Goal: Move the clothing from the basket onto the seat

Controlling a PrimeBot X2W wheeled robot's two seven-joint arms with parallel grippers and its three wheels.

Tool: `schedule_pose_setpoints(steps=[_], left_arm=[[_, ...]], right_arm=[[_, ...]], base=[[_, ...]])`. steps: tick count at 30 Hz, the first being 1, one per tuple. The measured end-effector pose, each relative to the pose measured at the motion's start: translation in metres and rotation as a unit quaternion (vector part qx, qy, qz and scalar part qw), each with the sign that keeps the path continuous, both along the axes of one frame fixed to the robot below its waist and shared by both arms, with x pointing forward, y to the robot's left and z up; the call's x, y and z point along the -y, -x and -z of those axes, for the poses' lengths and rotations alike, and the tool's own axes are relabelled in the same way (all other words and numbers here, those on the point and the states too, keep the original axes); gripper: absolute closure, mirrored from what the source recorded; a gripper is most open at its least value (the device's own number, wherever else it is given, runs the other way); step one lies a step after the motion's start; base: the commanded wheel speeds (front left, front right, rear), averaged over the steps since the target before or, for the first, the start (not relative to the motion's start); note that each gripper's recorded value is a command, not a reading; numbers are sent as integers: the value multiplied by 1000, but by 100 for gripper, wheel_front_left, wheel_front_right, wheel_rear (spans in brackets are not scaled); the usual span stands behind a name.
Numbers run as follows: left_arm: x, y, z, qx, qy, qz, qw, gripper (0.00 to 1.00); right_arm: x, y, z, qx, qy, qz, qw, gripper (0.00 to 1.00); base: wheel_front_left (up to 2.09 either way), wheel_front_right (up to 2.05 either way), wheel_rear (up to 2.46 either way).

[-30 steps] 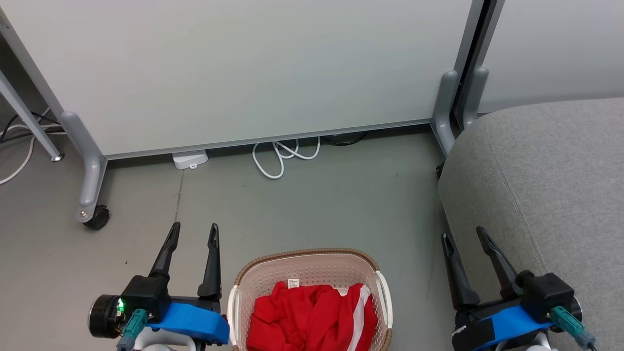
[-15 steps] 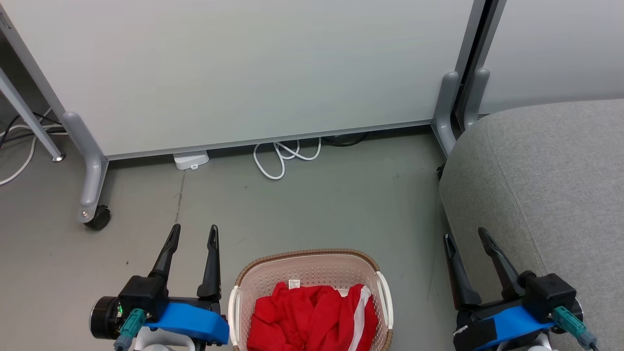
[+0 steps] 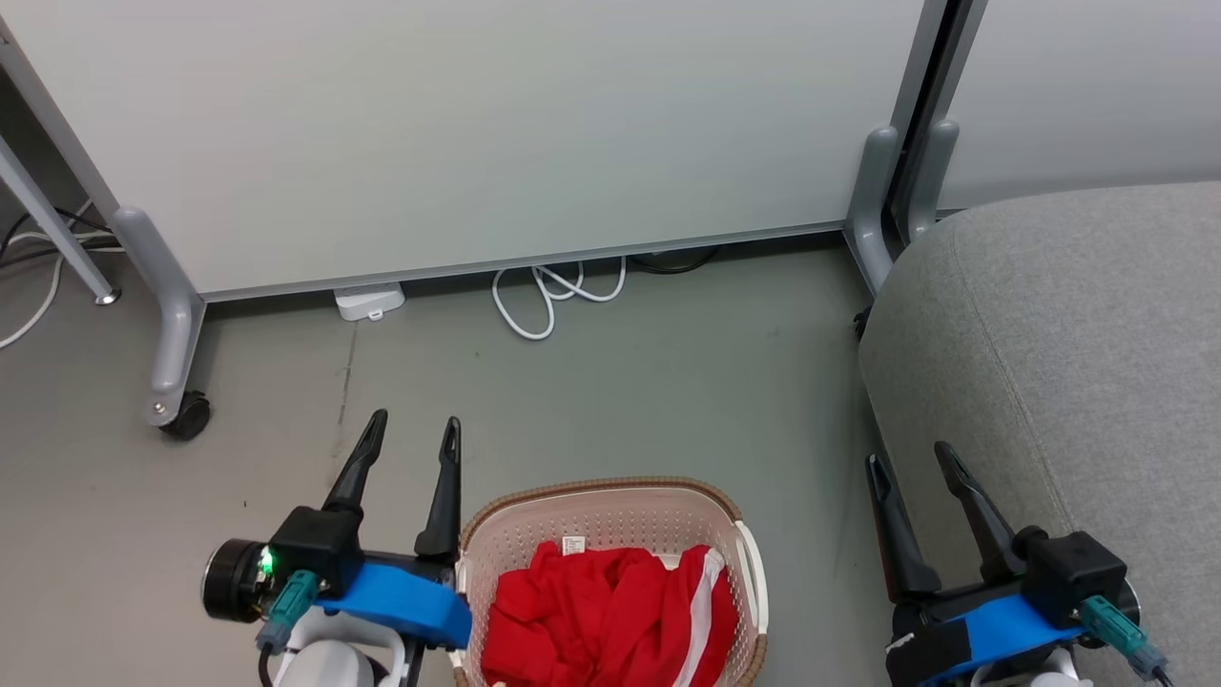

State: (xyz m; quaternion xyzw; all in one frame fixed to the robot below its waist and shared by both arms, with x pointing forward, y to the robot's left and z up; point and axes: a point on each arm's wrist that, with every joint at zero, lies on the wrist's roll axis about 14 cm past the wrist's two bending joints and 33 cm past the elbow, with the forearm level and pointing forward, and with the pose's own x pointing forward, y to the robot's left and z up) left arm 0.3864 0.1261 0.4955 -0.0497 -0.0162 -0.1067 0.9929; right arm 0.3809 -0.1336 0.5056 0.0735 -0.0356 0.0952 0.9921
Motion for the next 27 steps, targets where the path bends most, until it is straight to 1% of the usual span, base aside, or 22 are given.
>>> schedule_pose_setpoints(steps=[8,14,21,27], left_arm=[[29,-31,1,1,-31,56,998,0],[65,-52,24,-22,-70,136,988,0],[104,-68,71,-69,-111,226,965,0],[129,-75,118,-117,-130,284,943,0]], right_arm=[[8,-15,1,0,7,11,1000,0],[23,-32,0,6,18,31,999,0],[39,-51,10,-3,26,52,998,0],[53,-62,26,-21,29,68,997,0]], base=[[0,0,0],[0,0,0],[0,0,0],[0,0,0]])
